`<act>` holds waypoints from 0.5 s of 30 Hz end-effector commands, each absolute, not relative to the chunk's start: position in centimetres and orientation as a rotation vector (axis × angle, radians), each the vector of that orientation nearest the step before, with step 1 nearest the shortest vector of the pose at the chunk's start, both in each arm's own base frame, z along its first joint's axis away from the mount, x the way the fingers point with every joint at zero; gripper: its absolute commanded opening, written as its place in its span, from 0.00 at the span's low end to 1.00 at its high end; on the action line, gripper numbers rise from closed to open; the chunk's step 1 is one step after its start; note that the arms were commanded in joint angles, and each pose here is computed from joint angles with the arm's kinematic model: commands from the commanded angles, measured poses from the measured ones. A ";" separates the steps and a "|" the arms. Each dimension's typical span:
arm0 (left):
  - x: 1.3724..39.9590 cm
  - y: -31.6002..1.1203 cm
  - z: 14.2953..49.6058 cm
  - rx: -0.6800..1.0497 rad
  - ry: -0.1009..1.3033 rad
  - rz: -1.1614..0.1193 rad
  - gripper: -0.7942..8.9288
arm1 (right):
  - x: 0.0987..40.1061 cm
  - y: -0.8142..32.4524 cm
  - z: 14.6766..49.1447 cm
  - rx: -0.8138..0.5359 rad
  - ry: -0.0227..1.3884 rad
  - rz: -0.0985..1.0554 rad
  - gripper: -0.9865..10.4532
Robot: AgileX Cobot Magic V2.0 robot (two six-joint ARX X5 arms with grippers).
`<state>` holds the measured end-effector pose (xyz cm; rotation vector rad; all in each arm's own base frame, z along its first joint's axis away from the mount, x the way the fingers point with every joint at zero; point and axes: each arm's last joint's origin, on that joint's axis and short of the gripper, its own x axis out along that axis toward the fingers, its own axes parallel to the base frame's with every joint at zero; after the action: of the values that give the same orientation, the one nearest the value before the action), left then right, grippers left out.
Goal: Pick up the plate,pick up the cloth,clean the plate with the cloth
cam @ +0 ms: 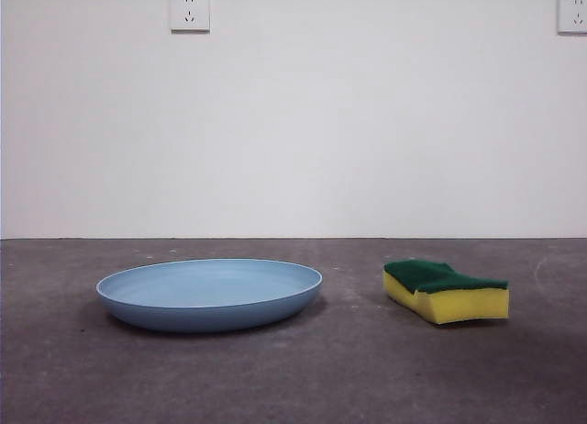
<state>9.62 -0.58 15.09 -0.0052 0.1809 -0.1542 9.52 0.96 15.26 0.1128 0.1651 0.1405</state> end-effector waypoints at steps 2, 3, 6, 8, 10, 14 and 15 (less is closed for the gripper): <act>9.7 -0.5 15.0 -0.091 0.178 -0.138 0.07 | 9.5 1.0 15.1 0.131 0.178 0.136 0.08; 9.6 -0.5 15.1 -0.101 0.176 -0.138 0.07 | 9.5 0.9 15.3 0.149 0.174 0.135 0.08; 9.5 -0.5 15.7 -0.147 0.192 -0.133 0.07 | 9.4 0.9 16.4 0.220 0.159 0.131 0.08; 9.4 -0.5 16.3 -0.169 0.222 -0.131 0.07 | 9.3 0.9 17.4 0.243 0.152 0.133 0.08; 9.3 -0.5 17.0 -0.171 0.246 -0.130 0.07 | 9.4 1.0 18.3 0.245 0.150 0.135 0.08; 9.6 -0.5 18.7 -0.173 0.285 -0.127 0.07 | 9.8 1.0 21.0 0.245 0.159 0.140 0.08; 9.8 -0.6 19.2 -0.173 0.293 -0.126 0.07 | 10.0 1.0 21.7 0.246 0.164 0.139 0.08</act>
<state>9.66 -0.58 18.77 -0.1654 0.2899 -0.1314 9.84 1.00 21.01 0.2319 0.1671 0.1388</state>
